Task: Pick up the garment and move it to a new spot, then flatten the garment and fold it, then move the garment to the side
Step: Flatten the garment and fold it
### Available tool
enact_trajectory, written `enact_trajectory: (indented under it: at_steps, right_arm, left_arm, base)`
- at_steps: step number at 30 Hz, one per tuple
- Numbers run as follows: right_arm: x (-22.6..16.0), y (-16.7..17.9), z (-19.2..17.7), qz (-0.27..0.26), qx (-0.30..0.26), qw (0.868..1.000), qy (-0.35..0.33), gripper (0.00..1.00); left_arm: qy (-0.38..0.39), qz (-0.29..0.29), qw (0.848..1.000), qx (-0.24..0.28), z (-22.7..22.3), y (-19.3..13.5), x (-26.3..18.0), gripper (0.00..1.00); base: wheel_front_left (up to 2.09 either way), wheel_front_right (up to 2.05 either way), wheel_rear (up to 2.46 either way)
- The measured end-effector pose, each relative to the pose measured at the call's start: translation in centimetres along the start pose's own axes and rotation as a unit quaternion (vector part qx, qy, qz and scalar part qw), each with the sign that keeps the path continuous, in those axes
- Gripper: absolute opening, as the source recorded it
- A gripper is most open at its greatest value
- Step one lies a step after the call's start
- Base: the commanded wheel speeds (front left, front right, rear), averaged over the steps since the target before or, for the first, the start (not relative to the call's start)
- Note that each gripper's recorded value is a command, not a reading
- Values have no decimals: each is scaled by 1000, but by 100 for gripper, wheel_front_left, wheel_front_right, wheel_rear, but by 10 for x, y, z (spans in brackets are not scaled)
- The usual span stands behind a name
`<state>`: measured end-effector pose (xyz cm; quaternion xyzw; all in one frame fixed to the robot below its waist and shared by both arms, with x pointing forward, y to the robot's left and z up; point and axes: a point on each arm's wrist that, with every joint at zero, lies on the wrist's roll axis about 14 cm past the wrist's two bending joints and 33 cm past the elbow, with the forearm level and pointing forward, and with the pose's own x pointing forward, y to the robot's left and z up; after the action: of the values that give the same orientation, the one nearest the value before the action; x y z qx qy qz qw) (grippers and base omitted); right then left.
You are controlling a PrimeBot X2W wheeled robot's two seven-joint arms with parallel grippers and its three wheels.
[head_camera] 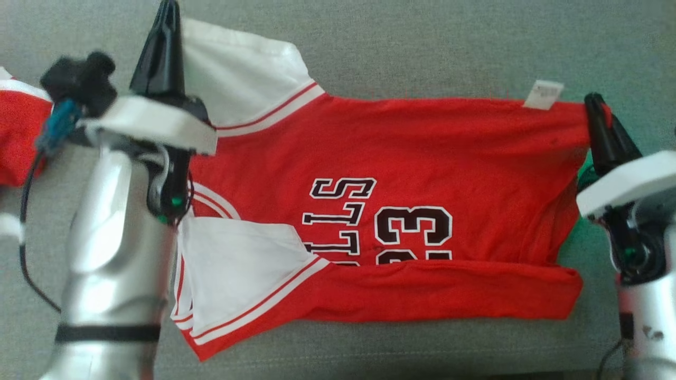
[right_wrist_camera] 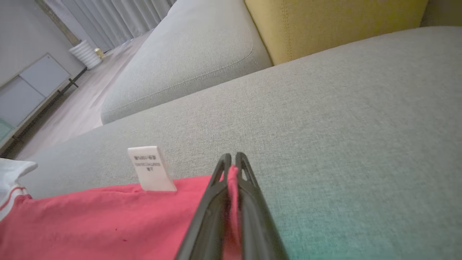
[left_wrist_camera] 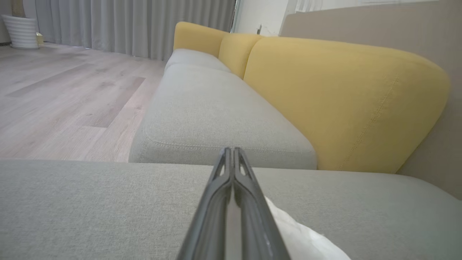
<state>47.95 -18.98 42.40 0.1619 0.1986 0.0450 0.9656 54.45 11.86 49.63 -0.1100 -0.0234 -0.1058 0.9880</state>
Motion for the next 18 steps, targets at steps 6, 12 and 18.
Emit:
enact_trajectory:
  at_steps: [6,12,18]
  right_arm:
    - [-20,-2,-12,-4,26,1000,5,0]
    - [-40,-4,-37,-14,8,999,29,0]
    - [-61,-7,-60,-31,18,998,44,0]
  left_arm:
    - [-32,9,999,-20,14,-1,-33,0]
    - [-5,56,997,-59,-2,9,-86,0]
    - [61,106,989,-87,-27,17,-138,0]
  base:
    - [0,0,0]
    - [0,0,0]
    - [0,0,0]
